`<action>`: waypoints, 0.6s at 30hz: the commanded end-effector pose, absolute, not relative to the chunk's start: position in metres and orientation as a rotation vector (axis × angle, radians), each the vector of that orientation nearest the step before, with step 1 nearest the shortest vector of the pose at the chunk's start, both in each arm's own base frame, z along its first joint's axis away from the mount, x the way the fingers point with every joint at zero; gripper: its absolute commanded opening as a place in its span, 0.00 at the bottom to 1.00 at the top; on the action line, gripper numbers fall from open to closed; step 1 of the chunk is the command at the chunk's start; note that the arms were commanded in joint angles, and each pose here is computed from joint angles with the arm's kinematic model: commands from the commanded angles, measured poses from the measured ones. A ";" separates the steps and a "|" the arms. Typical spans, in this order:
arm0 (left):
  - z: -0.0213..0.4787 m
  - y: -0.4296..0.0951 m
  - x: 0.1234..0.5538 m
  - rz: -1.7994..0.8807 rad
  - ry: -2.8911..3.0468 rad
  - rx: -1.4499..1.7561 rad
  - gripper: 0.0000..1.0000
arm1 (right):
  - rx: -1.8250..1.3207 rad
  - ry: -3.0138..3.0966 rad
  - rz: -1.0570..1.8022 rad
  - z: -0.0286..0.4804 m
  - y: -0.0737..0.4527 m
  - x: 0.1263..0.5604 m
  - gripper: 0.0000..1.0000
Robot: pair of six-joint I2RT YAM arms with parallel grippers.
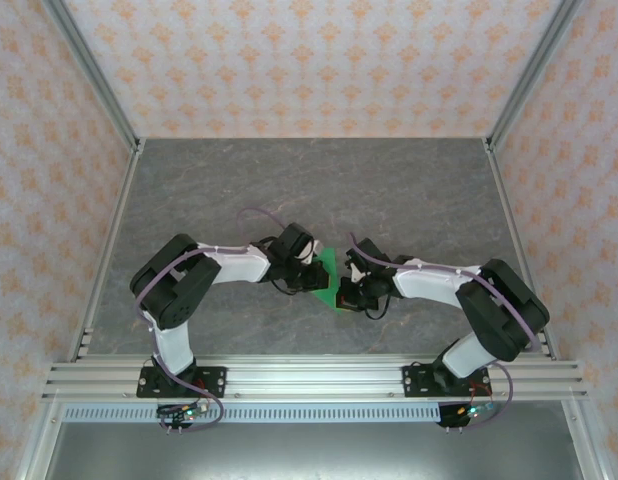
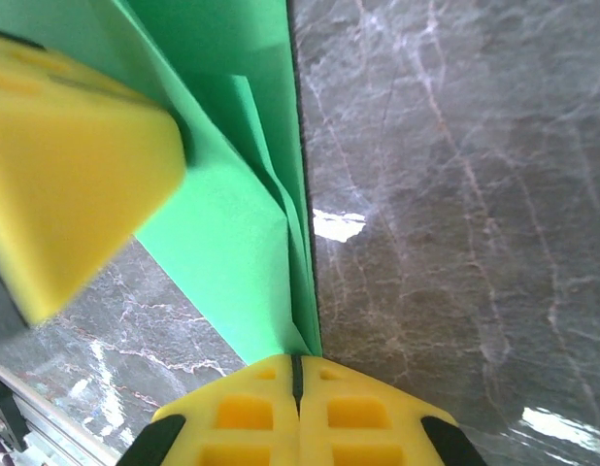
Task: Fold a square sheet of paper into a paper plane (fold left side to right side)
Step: Fourth fold the wing at the center of the table.
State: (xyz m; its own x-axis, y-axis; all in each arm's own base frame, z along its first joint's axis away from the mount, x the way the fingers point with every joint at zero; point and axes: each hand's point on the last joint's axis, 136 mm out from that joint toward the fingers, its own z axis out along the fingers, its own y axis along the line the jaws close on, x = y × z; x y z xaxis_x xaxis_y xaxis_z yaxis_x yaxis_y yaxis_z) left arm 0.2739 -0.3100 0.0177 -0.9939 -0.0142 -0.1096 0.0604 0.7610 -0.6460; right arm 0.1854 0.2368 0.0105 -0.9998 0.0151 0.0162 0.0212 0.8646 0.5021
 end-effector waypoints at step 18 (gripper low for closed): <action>0.044 -0.268 0.315 -0.953 2.764 0.000 0.12 | -0.109 -2.976 -0.203 -0.042 0.156 0.138 0.00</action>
State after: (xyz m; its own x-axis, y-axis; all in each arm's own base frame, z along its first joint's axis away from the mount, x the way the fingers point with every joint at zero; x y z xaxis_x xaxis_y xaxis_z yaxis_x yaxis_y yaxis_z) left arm 0.3143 -0.2792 0.0245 -0.9868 -0.0691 -0.1464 0.0380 0.7799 -0.6247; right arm 0.1849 0.2366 0.0095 -0.9998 0.0109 0.0191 0.0190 0.8663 0.4992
